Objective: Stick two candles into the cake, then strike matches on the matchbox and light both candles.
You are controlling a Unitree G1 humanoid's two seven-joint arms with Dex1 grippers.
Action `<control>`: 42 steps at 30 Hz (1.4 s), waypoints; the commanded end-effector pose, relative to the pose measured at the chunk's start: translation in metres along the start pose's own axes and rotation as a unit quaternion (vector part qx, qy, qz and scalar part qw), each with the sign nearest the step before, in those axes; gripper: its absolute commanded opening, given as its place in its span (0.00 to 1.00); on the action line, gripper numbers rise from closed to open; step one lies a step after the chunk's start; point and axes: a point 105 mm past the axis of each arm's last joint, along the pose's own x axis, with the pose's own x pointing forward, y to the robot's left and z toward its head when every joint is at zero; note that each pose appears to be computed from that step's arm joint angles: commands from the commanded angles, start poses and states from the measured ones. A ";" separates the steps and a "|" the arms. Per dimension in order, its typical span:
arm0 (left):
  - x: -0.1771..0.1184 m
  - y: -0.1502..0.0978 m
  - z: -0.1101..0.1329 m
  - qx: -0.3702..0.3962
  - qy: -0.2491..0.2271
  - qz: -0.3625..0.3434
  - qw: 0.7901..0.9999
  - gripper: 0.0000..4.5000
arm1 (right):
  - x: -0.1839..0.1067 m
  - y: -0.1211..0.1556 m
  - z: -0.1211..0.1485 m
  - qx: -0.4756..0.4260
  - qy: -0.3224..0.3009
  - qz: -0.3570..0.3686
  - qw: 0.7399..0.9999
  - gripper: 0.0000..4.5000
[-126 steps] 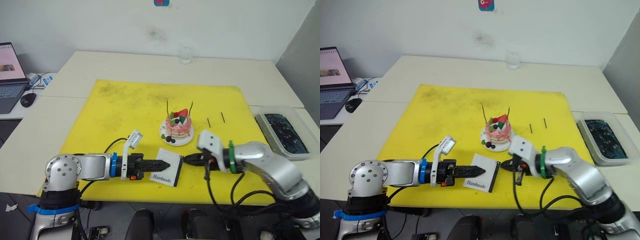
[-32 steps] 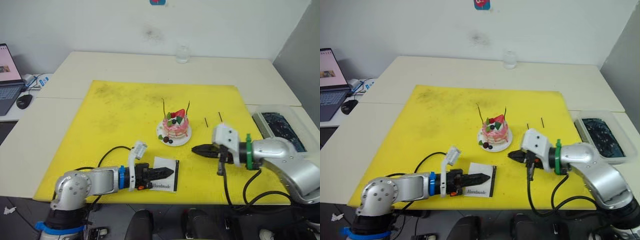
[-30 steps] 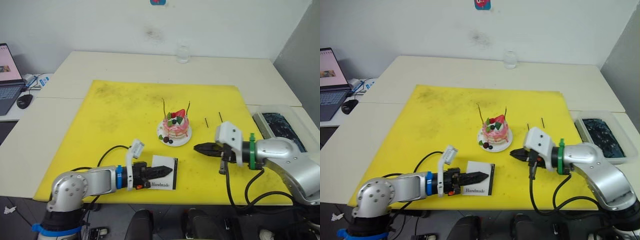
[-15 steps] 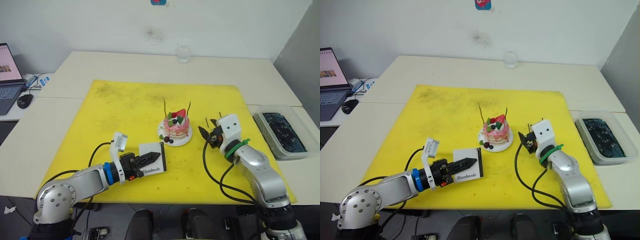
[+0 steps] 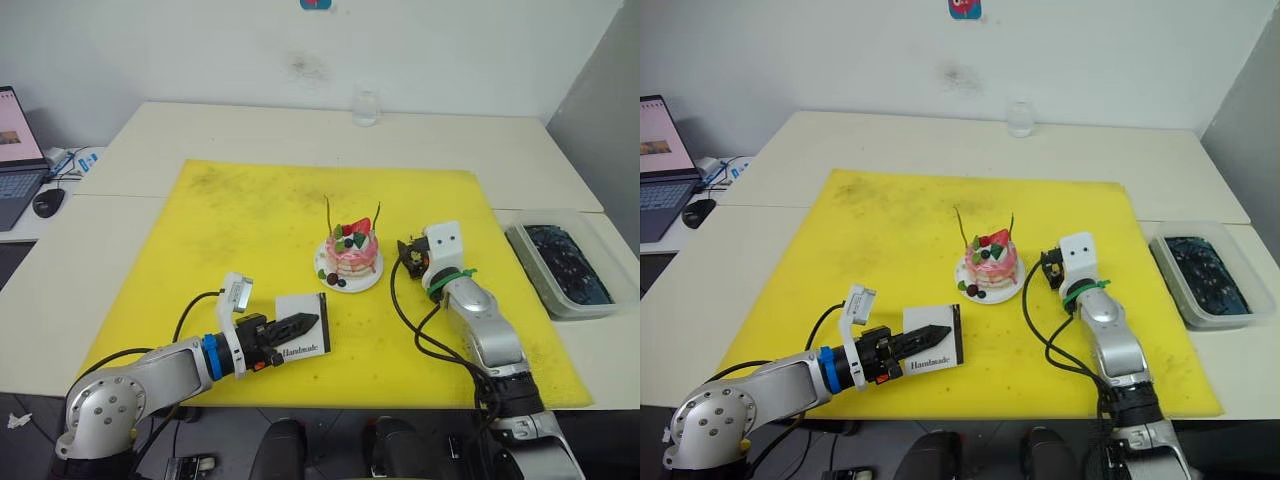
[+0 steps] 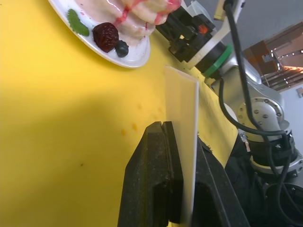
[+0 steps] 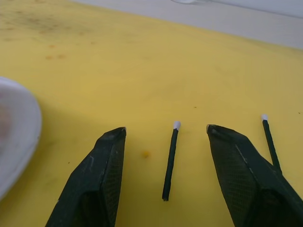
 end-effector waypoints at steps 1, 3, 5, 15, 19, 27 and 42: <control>0.001 -0.012 0.004 0.019 -0.005 -0.021 1.000 0.00 | 0.002 -0.009 0.007 0.004 -0.013 -0.023 1.000 0.62; 0.002 -0.012 0.004 0.018 -0.004 -0.021 1.000 0.00 | 0.004 -0.010 0.003 0.016 -0.001 -0.029 0.999 0.54; 0.003 -0.012 0.003 0.018 -0.003 -0.021 1.000 0.00 | 0.005 -0.010 0.001 0.025 0.007 -0.032 0.999 0.42; 0.005 -0.013 0.000 0.017 0.003 -0.028 0.999 0.00 | 0.004 0.001 0.001 0.066 0.017 -0.032 0.997 0.01; 0.006 -0.014 -0.001 0.017 0.005 -0.030 0.999 0.00 | -0.001 0.004 0.013 0.076 -0.004 -0.023 0.997 0.01; 0.008 -0.020 -0.002 0.015 0.013 -0.048 0.999 0.00 | -0.035 0.009 0.043 0.051 -0.040 0.027 0.998 0.01; 0.037 -0.042 0.010 0.076 0.027 -0.107 0.991 0.00 | -0.154 0.046 0.070 -0.127 0.000 0.384 0.915 0.01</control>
